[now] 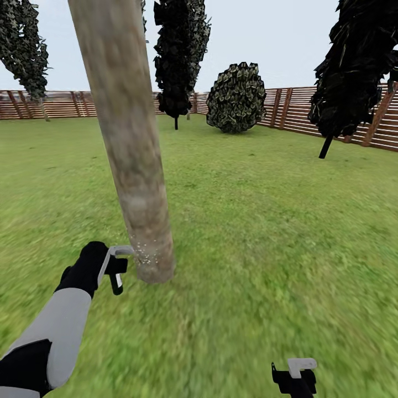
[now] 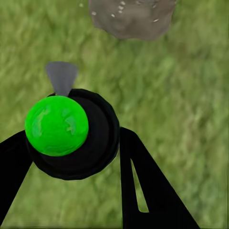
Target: In the garden, pick up the pesticide atomizer on the floor and spray pesticide onto both trees until each tree trunk is fully covered.
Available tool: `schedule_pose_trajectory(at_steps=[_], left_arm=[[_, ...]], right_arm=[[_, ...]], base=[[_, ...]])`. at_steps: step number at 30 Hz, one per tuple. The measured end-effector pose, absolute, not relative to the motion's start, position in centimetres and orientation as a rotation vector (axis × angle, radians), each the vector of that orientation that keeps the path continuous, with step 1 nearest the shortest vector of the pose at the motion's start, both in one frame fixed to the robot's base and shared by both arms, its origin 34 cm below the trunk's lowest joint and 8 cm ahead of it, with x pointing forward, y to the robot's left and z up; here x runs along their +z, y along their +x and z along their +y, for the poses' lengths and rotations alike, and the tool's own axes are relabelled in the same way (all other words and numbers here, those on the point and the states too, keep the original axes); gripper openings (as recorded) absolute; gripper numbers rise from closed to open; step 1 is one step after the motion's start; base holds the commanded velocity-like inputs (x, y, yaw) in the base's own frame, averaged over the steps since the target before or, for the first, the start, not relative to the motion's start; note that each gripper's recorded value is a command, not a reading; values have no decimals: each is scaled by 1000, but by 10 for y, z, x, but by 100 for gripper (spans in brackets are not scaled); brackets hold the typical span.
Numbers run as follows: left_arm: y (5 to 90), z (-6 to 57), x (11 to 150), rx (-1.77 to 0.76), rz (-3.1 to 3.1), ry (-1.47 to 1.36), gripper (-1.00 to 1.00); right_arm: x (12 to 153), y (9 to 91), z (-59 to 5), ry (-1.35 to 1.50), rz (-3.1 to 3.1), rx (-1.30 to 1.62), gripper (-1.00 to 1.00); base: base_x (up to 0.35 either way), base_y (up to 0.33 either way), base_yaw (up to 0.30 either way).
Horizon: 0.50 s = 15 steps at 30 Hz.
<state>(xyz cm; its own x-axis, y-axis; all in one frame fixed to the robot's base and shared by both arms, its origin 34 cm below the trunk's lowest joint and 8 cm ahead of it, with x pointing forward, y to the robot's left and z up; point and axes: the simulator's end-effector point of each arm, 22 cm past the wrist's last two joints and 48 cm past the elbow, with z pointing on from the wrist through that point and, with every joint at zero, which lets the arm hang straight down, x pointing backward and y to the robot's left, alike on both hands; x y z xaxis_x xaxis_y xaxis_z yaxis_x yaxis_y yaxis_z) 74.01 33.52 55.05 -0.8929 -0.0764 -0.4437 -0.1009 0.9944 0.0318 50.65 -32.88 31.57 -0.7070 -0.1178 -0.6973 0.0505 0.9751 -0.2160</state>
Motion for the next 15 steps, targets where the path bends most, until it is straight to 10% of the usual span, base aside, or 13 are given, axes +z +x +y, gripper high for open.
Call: schedule_pose_trajectory(at_steps=[15], left_arm=[[740,332,549,64,2676,-124,-100]], right_arm=[[316,507,-328,-45,2339,-279,100]], base=[[69,-232,82]])
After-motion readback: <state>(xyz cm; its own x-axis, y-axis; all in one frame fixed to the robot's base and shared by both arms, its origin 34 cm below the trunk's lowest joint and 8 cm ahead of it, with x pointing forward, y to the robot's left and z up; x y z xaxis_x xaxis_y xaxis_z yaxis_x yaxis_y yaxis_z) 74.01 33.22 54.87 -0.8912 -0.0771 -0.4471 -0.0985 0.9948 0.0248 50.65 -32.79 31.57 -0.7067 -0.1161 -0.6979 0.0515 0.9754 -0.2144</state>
